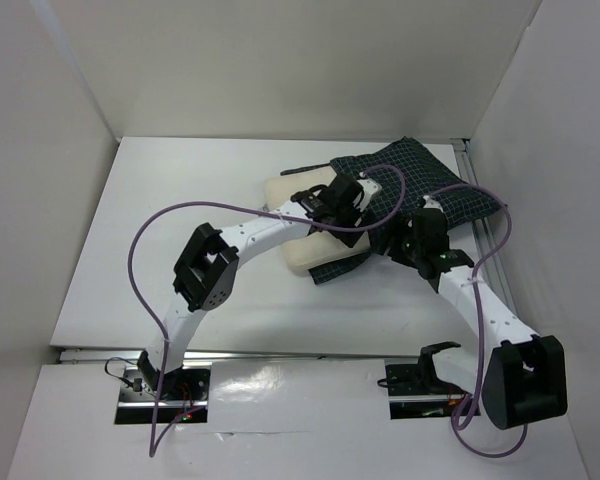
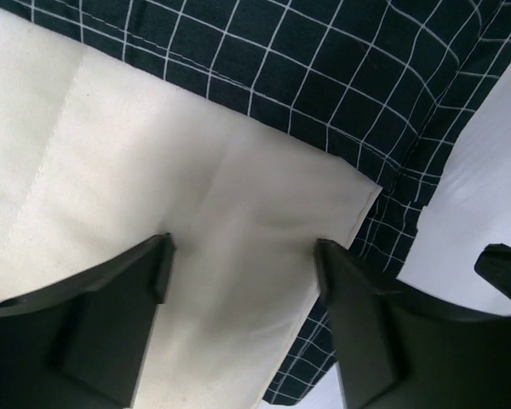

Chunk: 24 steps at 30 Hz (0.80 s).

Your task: Put the pillow into the pillowcase

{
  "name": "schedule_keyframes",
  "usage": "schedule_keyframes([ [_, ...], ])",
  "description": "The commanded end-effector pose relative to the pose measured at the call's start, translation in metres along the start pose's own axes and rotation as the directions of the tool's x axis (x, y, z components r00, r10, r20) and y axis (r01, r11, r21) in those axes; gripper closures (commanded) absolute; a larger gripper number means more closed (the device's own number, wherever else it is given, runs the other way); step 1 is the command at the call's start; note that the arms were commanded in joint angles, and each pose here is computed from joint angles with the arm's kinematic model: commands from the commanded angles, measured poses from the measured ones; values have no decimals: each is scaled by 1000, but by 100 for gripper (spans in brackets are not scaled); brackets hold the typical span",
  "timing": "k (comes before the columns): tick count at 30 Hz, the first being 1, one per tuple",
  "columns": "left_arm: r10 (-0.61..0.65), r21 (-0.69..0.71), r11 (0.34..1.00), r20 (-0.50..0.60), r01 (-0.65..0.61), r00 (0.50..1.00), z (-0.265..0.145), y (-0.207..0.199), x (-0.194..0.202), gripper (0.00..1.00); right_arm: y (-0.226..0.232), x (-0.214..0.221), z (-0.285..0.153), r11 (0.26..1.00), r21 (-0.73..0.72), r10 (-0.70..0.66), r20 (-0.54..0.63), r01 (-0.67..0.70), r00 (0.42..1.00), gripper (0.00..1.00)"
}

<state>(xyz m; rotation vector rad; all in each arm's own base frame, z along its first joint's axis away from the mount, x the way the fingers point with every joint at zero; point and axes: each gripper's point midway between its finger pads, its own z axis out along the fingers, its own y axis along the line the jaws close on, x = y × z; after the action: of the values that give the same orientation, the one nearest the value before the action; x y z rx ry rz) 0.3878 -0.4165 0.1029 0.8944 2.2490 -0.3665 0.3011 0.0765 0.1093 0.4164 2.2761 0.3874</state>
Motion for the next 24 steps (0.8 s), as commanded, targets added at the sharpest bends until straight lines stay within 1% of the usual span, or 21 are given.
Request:
schedule_keyframes([
  [1, 1, -32, 999, -6, -1, 1000, -5, 7, 4, 10, 0, -5, 5, 1000, 7, 8, 5, -8, 1000, 23],
  [2, 13, -33, 999, -26, -13, 1000, -4, 8, 10, 8, -2, -2, 8, 1000, 9, 8, 1, -8, 1000, 24],
  [3, 13, -33, 999, -26, -14, 1000, -4, 8, 10, 7, 2, -8, 11, 1000, -6, 7, 26, -7, 1000, 24],
  [4, 13, -33, 999, -26, -14, 1000, -7, 8, 11, 6, 5, -6, 16, 1000, -23, 7, 10, -7, 1000, 27],
  [5, 13, -42, 999, -32, -14, 999, -9, 10, 14, 6, 6, -7, 19, 1000, -26, 7, 14, -7, 1000, 27],
  [7, 11, -41, 999, 9, -11, 1000, -17, 10, 4, 6, 5, -2, 28, 1000, -20, 8, -16, -8, 1000, 29],
  [8, 21, -32, 999, -3, -21, 1000, -16, 9, 9, 6, 3, -4, 31, 1000, -2, 17, -13, -17, 1000, 31],
  [9, 20, -31, 999, 21, -19, 1000, -21, 8, 1, 6, 5, -7, 34, 1000, -9, 17, -1, -17, 1000, 35],
  [10, 20, -31, 999, 12, -20, 1000, -20, 9, 5, 6, 5, -9, 37, 1000, -13, 16, 5, -16, 1000, 39],
  [11, 20, -31, 999, 22, -19, 1000, -24, 9, 1, 6, 6, -5, 40, 1000, -22, 16, -4, -17, 1000, 47],
  [12, 29, -31, 999, 19, -29, 999, -26, 9, 3, 6, 7, -4, 39, 999, -30, 16, -9, -17, 1000, 52],
  [13, 29, -31, 999, 19, -29, 999, -26, 9, 3, 6, 8, -5, 41, 999, -28, 29, -12, -29, 1000, 55],
  [14, 30, -44, 999, 9, -29, 1000, -25, 11, 8, 6, 7, -3, 43, 999, -23, 29, -19, -29, 999, 55],
  [16, 45, -37, 998, 24, -44, 999, -35, 7, 4, 6, 6, -9, 44, 999, -17, 29, 6, -29, 1000, 57],
  [17, 46, -37, 998, 10, -45, 999, -35, 7, 11, 6, 8, -11, 45, 999, -22, 29, 14, -28, 999, 62],
  [18, 58, -47, 997, 10, -57, 998, -34, 10, 12, 6, 3, -9, 45, 999, -12, 35, 10, -34, 999, 78],
  [19, 78, -41, 996, 15, -77, 997, -38, 5, 11, 6, 4, -12, 46, 999, -18, 34, 20, -34, 999, 86],
  [20, 78, -41, 996, 15, -77, 997, -38, 5, 11, 3, 4, -11, 48, 999, -18, 34, 20, -34, 999, 90],
  [22, 106, -44, 994, 15, -105, 994, -39, 3, 11, 2, 2, -13, 50, 1000, -11, 22, 29, -22, 999, 100],
  [24, 117, -54, 992, 5, -116, 993, -39, 5, 13, 1, 5, -18, 52, 1000, -17, 13, 39, -12, 999, 100],
])
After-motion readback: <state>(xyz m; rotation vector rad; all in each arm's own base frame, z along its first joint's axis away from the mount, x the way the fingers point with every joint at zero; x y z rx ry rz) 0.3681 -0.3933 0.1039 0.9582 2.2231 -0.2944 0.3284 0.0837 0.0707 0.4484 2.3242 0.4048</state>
